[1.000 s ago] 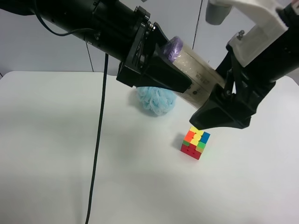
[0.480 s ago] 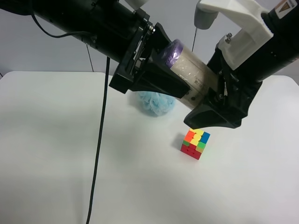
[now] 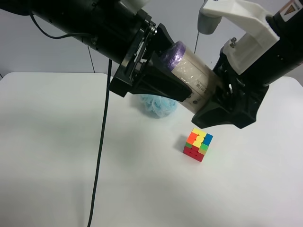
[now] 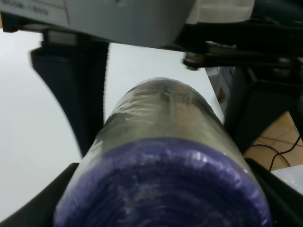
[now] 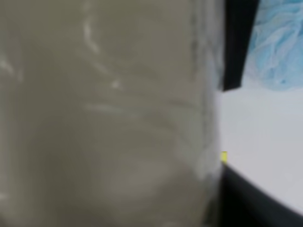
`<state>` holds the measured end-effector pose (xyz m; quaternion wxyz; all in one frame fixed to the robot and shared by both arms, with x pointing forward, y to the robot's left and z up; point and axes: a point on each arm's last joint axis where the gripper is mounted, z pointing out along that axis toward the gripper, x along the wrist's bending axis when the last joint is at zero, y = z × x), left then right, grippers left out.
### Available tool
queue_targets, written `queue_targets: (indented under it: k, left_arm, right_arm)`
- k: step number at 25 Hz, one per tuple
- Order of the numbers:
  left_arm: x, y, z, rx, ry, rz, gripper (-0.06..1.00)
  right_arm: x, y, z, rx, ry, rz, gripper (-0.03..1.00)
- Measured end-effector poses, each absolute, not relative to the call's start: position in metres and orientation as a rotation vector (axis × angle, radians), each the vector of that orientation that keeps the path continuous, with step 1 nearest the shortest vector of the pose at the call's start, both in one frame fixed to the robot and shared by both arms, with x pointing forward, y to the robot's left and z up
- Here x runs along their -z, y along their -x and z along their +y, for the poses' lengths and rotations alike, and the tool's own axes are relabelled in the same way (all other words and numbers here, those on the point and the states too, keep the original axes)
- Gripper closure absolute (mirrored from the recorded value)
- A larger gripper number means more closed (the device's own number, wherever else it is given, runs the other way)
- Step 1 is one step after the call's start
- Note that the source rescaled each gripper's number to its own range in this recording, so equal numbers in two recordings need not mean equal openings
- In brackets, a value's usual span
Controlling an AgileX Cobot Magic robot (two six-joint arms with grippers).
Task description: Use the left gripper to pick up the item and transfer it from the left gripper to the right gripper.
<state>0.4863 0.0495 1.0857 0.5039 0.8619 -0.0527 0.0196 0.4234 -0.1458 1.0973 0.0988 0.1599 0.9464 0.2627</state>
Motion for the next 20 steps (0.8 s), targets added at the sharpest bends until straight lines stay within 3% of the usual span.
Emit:
queue_targets:
  k: [1, 13, 17, 20]
  left_arm:
    - [-1.0857, -0.4864, 0.0495, -0.048, -2.081, -0.127, 0.94]
    - [-1.0851, -0.4882, 0.0493, -0.063, -2.091, -0.097, 0.94]
    - [-1.0861, -0.4893, 0.0498, -0.077, -2.092, -0.075, 0.78]
    - [-1.0861, -0.4903, 0.0498, -0.089, -2.092, -0.068, 0.75]
  right_arm:
    - [-1.0973, -0.4234, -0.1458, -0.777, -0.471, 2.8, 0.95]
    - [-1.0971, -0.4245, -0.1461, -0.768, -0.463, 2.791, 0.95]
    - [-1.0969, -0.4242, -0.1462, -0.766, -0.468, 2.795, 0.95]
    - [-1.0969, -0.4243, -0.1463, -0.764, -0.468, 2.795, 0.95]
